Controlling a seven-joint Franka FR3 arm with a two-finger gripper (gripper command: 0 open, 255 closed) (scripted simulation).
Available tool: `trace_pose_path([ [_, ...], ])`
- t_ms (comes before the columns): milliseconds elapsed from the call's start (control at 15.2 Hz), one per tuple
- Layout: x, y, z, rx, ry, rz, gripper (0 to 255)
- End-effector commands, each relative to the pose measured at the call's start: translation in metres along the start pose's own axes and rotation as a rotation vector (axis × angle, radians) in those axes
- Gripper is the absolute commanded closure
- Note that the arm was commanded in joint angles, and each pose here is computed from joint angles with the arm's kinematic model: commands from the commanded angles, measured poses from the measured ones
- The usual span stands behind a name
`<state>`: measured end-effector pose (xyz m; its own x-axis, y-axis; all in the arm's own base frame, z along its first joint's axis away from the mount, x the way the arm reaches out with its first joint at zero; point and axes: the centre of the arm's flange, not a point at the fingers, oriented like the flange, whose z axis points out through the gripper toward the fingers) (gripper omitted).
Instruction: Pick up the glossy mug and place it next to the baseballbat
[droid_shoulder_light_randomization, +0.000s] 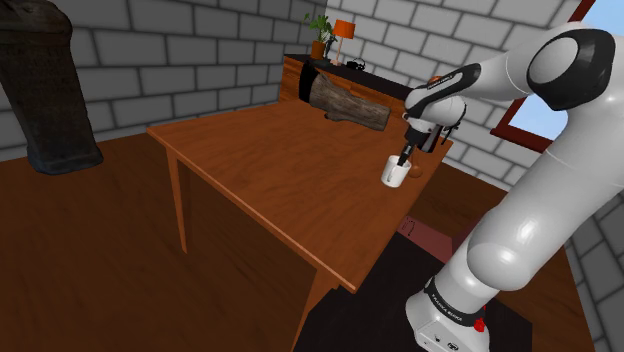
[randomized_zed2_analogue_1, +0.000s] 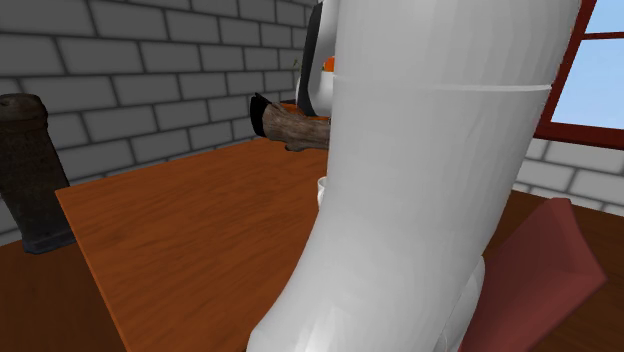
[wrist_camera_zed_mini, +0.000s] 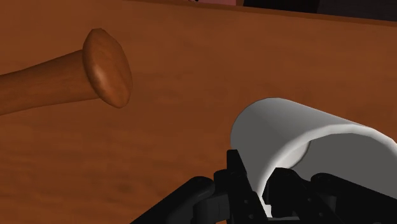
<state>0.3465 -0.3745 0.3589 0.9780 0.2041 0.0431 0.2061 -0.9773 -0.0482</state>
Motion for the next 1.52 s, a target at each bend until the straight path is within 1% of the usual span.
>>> trace_pose_path([
  [0,0.0,-0.001,-0.01,0.0,0.0,0.0,255],
  [1452,0.005,-0.006,-0.126,0.0,0.0,0.0,255],
])
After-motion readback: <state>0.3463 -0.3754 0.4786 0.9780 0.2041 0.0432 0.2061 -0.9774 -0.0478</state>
